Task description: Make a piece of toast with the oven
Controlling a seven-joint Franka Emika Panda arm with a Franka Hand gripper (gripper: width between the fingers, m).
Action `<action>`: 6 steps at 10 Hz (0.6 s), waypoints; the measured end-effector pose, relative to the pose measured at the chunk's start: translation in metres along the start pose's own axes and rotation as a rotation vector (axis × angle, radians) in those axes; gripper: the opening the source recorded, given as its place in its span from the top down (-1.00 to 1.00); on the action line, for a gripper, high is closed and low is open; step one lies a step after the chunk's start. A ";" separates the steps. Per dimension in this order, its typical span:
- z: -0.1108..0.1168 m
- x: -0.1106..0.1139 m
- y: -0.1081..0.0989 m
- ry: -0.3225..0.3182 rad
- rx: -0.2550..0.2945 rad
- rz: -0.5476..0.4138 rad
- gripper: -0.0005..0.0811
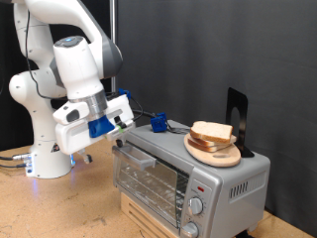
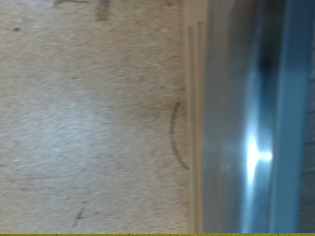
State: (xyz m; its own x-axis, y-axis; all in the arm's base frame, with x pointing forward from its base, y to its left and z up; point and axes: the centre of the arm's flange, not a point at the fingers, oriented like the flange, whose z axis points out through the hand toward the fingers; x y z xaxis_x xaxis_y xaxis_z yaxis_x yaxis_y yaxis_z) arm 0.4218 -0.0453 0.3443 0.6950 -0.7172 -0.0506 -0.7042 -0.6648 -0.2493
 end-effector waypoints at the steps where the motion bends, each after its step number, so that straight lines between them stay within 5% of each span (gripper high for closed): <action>1: 0.001 0.006 0.007 0.024 -0.015 -0.004 -0.68; 6: 0.018 0.037 0.041 0.095 -0.097 0.036 -0.68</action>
State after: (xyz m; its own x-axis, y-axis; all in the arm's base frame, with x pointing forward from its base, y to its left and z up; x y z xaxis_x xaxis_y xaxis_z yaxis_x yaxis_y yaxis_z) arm 0.4208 -0.0954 0.3144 0.6553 -0.7545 0.0351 -0.7425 -0.6520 -0.1537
